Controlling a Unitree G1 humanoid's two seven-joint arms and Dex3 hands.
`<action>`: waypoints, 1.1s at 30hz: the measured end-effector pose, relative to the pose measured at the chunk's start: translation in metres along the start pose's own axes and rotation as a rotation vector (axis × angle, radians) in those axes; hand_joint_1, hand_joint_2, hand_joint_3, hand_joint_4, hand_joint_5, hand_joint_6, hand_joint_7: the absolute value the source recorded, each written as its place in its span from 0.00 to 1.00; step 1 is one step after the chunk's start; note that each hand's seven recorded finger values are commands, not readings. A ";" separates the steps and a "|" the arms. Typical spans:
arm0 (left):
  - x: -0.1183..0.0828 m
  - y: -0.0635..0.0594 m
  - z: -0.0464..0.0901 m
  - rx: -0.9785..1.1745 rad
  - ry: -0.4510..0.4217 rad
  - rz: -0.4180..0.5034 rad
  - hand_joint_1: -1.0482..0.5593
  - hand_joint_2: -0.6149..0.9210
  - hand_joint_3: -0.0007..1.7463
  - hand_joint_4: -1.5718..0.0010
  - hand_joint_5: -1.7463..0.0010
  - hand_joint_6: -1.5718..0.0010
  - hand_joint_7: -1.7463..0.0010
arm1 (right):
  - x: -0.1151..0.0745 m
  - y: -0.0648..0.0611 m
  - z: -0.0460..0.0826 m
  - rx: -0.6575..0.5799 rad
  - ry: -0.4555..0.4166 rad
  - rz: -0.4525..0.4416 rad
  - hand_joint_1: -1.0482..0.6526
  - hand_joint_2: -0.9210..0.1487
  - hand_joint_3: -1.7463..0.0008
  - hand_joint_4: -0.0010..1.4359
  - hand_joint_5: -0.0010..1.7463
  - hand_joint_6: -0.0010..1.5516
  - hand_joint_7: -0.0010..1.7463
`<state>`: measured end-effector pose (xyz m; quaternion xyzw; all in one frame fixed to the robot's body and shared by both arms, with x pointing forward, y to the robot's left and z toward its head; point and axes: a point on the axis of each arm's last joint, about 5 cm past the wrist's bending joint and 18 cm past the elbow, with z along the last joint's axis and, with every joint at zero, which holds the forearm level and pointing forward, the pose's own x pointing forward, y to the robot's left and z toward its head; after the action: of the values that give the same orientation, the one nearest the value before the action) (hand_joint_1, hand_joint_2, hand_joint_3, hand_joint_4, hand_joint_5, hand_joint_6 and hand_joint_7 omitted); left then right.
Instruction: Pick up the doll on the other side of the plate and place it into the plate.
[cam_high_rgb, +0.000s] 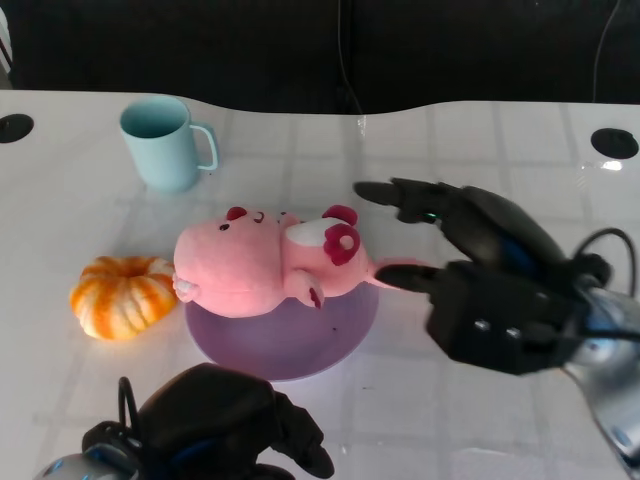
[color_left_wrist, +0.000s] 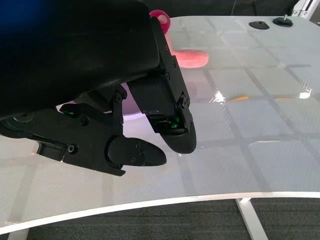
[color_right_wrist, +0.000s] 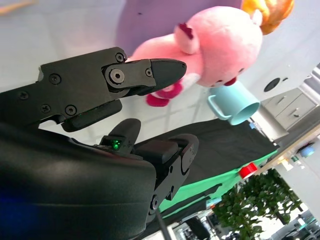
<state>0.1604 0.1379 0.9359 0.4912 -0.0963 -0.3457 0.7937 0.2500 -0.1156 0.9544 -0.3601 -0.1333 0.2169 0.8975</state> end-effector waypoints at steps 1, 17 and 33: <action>0.000 0.000 0.000 0.002 0.000 -0.001 0.50 1.00 0.14 0.50 0.33 0.29 1.00 | -0.004 -0.002 -0.002 0.000 0.006 -0.003 0.33 0.00 0.89 0.20 0.52 0.37 0.05; -0.001 0.002 -0.002 0.005 0.019 -0.006 0.50 1.00 0.13 0.49 0.34 0.30 1.00 | -0.070 -0.025 -0.031 0.082 0.117 -0.007 0.64 0.17 0.69 0.56 0.51 0.68 0.11; -0.002 0.003 -0.008 0.014 0.020 -0.019 0.50 1.00 0.14 0.49 0.33 0.30 1.00 | -0.104 -0.034 -0.026 0.033 0.220 0.080 0.66 0.40 0.30 0.59 0.98 0.57 0.74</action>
<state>0.1646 0.1456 0.9349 0.5010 -0.0860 -0.3478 0.7878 0.1794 -0.2032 0.9518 -0.3719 -0.0158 0.2137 0.9032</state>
